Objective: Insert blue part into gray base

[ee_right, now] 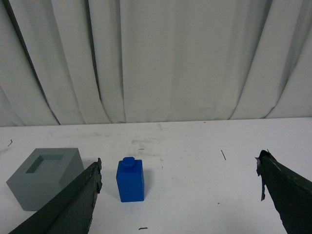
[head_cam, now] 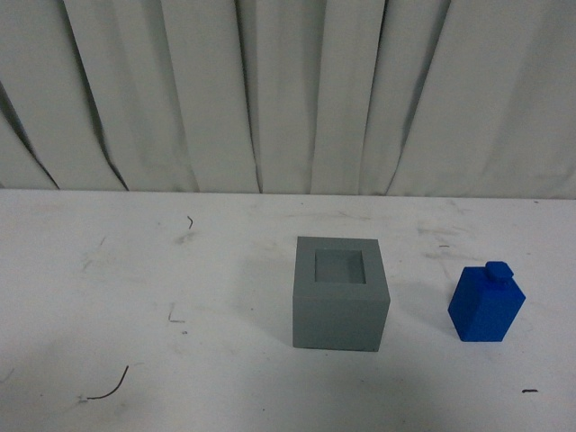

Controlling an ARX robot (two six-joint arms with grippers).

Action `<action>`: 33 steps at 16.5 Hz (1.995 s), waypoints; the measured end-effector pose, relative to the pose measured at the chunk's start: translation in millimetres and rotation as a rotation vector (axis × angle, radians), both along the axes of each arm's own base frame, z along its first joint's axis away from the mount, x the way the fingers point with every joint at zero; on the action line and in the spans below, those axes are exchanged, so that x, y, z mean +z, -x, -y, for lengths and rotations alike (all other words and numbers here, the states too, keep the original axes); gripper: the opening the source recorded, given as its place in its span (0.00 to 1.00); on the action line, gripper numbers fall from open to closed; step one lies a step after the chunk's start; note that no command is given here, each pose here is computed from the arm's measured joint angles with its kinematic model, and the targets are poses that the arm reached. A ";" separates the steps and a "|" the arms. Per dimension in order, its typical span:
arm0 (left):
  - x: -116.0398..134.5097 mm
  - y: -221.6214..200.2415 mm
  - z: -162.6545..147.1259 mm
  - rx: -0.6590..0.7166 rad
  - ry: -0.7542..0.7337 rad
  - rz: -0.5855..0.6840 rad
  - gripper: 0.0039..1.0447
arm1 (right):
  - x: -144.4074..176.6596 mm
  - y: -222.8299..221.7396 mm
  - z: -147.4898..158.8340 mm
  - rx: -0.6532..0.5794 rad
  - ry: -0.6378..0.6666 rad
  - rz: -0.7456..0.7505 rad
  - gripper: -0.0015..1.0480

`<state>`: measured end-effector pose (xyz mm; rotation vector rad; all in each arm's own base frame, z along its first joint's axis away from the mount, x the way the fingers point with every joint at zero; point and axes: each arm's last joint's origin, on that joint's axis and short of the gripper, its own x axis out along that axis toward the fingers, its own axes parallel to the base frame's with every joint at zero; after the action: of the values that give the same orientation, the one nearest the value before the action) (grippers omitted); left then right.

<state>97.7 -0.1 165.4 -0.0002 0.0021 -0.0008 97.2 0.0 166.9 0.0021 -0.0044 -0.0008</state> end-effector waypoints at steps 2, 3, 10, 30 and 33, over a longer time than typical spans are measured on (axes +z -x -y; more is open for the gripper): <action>0.0 0.0 0.0 0.000 0.000 0.000 0.94 | 0.0 0.0 0.0 0.000 0.000 0.000 0.94; 0.0 0.0 0.0 0.000 0.000 0.000 0.94 | 0.0 0.0 0.0 0.000 0.000 0.000 0.94; 0.0 0.0 0.0 0.000 0.000 0.000 0.94 | 0.0 0.0 0.0 0.000 0.000 0.000 0.94; 0.0 0.0 0.0 0.000 0.000 0.000 0.94 | 59.9 -152.7 52.3 -0.023 0.119 0.106 0.94; 0.0 0.0 0.0 0.000 0.000 0.000 0.94 | 48.8 -224.5 71.4 0.052 0.257 -0.036 0.94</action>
<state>97.7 -0.1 165.4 -0.0002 0.0025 -0.0008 321.7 -71.4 215.7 -0.2547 0.0321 0.0514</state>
